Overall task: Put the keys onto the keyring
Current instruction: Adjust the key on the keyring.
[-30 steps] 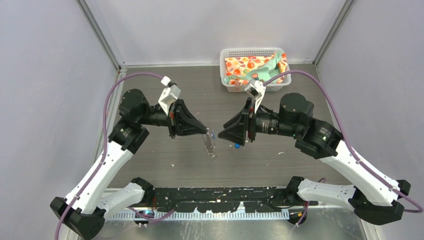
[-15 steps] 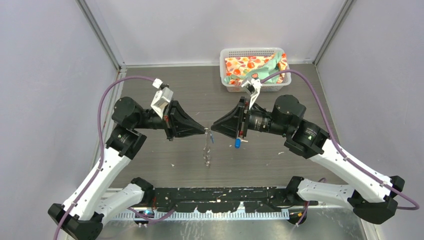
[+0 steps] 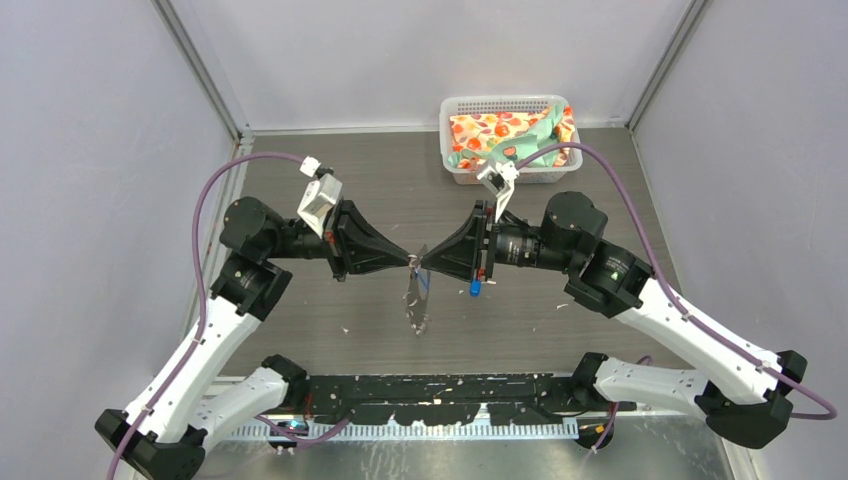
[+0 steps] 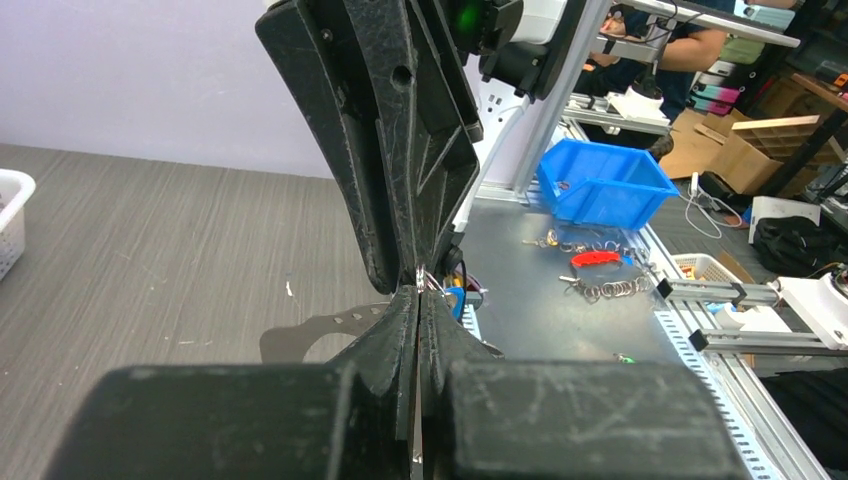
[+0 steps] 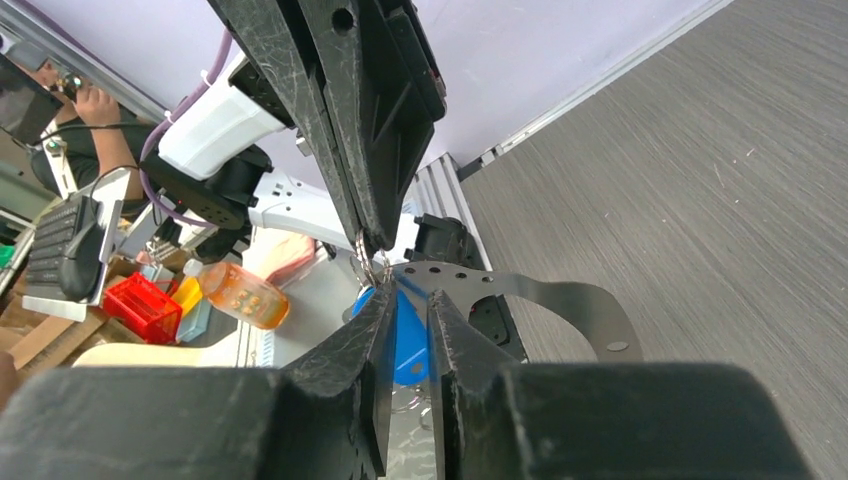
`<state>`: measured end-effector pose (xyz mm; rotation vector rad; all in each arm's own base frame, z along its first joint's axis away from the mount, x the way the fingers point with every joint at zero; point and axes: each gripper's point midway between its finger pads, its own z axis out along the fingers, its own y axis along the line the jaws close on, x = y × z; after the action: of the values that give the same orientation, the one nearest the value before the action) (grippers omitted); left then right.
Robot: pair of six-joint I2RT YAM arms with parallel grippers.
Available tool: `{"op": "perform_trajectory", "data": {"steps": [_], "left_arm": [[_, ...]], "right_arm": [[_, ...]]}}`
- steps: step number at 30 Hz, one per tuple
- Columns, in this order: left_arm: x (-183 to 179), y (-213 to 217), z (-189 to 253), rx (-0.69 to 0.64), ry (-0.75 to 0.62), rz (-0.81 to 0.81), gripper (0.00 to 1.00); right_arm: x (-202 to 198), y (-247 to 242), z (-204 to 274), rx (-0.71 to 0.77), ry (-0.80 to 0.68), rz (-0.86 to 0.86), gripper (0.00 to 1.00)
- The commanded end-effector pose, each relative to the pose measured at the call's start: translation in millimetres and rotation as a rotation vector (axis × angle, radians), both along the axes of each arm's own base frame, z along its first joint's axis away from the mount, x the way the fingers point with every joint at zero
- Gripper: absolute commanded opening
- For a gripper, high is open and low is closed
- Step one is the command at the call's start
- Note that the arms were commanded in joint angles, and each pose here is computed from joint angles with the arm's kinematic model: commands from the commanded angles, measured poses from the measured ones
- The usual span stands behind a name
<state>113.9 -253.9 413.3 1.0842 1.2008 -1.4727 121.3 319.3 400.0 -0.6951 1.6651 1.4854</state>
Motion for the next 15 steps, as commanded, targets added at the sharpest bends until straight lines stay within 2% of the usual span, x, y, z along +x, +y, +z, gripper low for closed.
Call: {"op": "perform_trajectory", "data": {"steps": [1, 7, 11, 15], "left_arm": [[-1, 3, 16, -0.050, -0.064, 0.021, 0.00], [-5, 5, 16, -0.051, -0.084, 0.011, 0.00], [-5, 5, 17, -0.055, -0.101, 0.019, 0.00], [0, 5, 17, -0.063, -0.105, 0.044, 0.00]], "right_arm": [[-5, -2, 5, -0.020, -0.006, 0.023, 0.25], [0, -26, 26, -0.080, -0.115, -0.058, 0.38], [-1, -29, 34, -0.059, -0.113, -0.072, 0.48], [-1, -21, 29, -0.003, -0.080, -0.060, 0.49]]}}
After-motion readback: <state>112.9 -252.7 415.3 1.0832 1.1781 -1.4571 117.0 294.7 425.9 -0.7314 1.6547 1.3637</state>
